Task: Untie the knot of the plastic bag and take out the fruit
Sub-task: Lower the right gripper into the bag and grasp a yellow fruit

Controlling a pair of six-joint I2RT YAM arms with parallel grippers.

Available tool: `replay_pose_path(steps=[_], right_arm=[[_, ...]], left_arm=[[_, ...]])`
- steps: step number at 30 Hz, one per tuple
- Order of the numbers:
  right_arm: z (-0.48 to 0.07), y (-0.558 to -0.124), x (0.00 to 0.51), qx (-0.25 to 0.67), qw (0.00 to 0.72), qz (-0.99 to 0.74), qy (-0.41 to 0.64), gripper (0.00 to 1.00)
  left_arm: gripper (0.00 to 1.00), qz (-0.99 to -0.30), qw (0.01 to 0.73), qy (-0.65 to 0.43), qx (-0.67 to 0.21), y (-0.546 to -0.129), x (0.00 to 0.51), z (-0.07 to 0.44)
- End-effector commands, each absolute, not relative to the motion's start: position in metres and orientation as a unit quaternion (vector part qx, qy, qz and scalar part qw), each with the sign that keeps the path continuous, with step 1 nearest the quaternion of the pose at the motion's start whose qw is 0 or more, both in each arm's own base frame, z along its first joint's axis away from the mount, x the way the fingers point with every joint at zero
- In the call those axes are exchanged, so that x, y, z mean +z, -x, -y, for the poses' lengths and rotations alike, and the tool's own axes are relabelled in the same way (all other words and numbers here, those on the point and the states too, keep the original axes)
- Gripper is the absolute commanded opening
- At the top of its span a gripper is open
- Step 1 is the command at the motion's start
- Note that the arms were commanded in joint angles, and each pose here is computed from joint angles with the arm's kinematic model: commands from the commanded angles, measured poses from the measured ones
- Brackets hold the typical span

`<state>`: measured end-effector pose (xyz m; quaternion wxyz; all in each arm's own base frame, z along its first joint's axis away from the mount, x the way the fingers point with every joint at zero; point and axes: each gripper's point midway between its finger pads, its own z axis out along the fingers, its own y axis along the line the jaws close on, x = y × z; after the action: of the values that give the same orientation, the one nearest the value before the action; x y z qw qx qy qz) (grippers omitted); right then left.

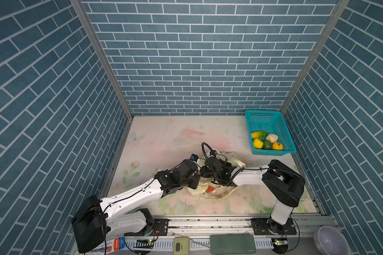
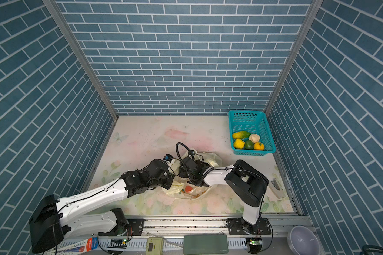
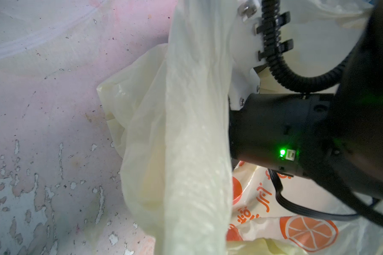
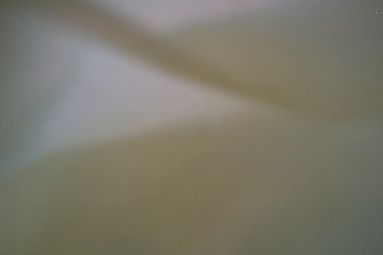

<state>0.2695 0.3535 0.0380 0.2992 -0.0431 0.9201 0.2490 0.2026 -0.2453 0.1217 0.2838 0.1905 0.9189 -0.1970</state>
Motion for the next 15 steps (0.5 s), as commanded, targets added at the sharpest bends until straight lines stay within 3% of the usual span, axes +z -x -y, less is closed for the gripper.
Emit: replay_pose_path(steps=[1, 5, 15], right_arm=[[-0.363, -0.275, 0.052, 0.273, 0.301, -0.913, 0.027, 0.55], [-0.355, -0.267, 0.061, 0.275, 0.292, -0.915, 0.032, 0.47], [-0.322, -0.229, 0.079, 0.266, 0.258, -0.927, 0.062, 0.41]], left_arm=[[0.0, -0.916, 0.291, -0.19, -0.202, -0.206, 0.132, 0.251], [0.0, -0.92, 0.29, -0.182, -0.191, -0.209, 0.132, 0.248], [0.0, -0.925, 0.301, -0.153, -0.176, -0.22, 0.139, 0.246]])
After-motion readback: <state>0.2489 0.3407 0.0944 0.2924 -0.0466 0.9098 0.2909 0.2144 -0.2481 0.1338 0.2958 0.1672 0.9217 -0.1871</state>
